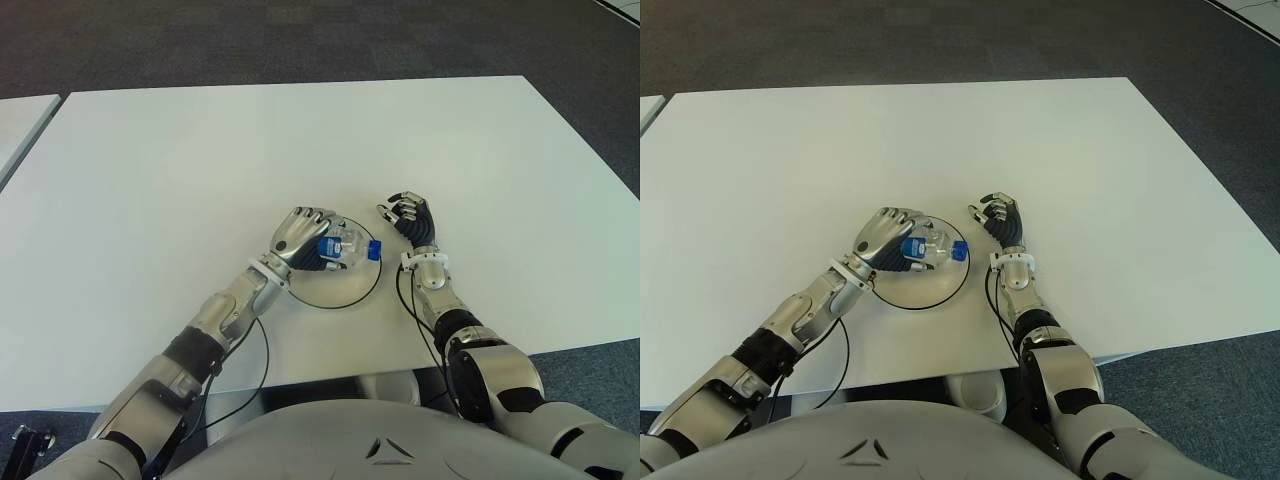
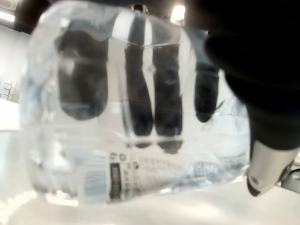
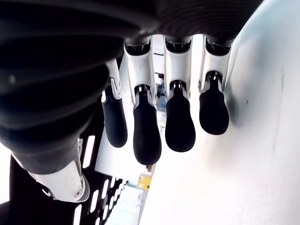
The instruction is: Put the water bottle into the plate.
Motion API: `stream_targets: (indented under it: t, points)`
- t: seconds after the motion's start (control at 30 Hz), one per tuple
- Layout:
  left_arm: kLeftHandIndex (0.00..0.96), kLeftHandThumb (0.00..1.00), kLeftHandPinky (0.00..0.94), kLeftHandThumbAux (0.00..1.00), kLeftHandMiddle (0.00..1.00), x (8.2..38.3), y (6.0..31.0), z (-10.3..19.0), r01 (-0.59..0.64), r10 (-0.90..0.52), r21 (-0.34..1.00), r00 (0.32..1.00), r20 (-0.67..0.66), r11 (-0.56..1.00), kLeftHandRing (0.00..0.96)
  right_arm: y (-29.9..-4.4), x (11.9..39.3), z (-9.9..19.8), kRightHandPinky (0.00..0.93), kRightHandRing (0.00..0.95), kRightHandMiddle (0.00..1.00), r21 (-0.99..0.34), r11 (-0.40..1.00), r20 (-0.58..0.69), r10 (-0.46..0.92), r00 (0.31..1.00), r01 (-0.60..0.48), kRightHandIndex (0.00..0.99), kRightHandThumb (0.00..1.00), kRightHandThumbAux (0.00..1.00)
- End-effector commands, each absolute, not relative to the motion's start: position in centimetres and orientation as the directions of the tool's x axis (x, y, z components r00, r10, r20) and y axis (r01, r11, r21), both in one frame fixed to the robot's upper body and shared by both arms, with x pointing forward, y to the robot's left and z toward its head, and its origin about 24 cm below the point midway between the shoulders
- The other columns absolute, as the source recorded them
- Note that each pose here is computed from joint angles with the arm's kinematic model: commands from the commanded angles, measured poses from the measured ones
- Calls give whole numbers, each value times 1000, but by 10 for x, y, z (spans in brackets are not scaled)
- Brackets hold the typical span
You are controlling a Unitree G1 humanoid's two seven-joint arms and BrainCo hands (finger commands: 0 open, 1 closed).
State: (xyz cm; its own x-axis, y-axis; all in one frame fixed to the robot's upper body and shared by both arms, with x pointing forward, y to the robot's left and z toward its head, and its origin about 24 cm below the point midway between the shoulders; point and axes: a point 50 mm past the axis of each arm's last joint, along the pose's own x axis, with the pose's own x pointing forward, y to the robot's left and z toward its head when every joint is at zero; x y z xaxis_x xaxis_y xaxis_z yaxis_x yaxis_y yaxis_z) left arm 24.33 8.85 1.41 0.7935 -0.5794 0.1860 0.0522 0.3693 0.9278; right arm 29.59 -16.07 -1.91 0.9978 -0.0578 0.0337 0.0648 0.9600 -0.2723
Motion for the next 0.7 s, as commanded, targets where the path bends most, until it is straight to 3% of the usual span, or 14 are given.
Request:
stream_targets:
  t: [0.03,0.47,0.7]
  points:
    - [443,745,889,697,886,238,86,3,93,-622,939,770,144,332,885,-160,287,-31,677,694,683,-285,957,-25,-59,998,50,432,708,727]
    - [443,746,891,698,891,233,86,-11,97,-632,964,771,86,249,886,-160,287,-32,686,694,680,-277,960,-28,-57,998,47,432,708,727]
    - [444,742,767,696,822,232,90,-10,28,-606,974,787,118,226,811,-160,287,-31,696,698,683,-281,959,-21,-54,998,46,433,708,727]
